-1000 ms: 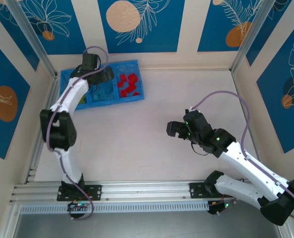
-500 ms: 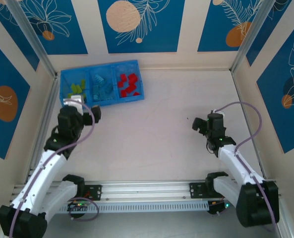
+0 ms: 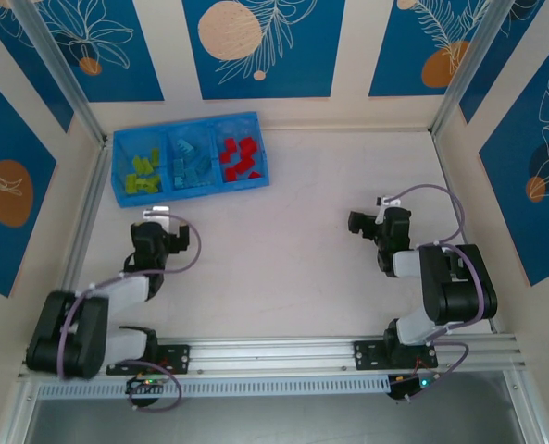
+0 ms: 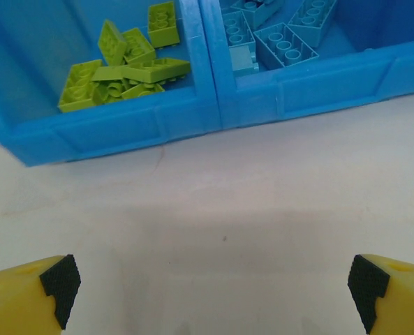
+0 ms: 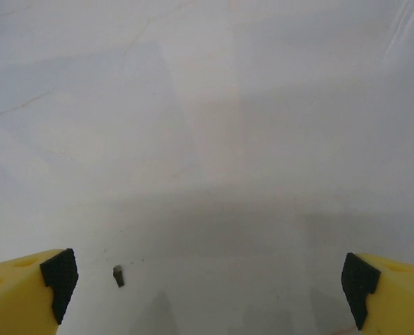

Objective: Sort the legos into containers by color

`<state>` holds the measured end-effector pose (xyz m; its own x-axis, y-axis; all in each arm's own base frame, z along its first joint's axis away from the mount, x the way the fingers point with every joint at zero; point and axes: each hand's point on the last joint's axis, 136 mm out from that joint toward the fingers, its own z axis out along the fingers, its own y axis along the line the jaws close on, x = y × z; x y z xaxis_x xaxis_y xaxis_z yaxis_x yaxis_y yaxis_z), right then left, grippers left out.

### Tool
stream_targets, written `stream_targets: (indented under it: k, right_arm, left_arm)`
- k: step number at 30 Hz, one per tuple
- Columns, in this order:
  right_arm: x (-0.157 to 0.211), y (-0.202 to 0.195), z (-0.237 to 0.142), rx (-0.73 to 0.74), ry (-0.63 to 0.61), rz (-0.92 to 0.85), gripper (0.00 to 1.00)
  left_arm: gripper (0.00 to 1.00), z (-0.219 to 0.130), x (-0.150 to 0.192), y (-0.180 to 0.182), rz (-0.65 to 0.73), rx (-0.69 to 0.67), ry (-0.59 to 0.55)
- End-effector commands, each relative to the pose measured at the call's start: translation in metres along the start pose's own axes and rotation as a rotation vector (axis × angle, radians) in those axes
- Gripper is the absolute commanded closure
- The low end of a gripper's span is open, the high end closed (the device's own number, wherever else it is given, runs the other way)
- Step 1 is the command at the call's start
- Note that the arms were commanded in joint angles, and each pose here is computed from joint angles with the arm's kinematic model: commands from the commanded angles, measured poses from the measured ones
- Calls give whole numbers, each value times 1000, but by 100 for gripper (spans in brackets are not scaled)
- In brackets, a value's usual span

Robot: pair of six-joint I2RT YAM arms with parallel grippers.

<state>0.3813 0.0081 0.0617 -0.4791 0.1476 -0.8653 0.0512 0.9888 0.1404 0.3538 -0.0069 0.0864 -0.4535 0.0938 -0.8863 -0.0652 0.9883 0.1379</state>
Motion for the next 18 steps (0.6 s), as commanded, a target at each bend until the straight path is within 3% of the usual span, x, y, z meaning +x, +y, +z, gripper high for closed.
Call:
stream_targets:
  k: [1,2,3,18]
  right_arm:
    - [-34,6,-3,2,-137,-47,1]
    - [-35,6,-3,-2,-155,-53,1]
    - [-34,6,-3,2,-143,-53,1]
    - [-34,7,-4,-3,-144,-54,1]
  left_arm:
    - [0,30,-26,-1,-42,29,-134]
    - [0,34,-22,-3,-33,32,-141]
    - [0,32,-16,-4,-37,55,-75]
    - [0,34,-21,-5,-35,68,-94]
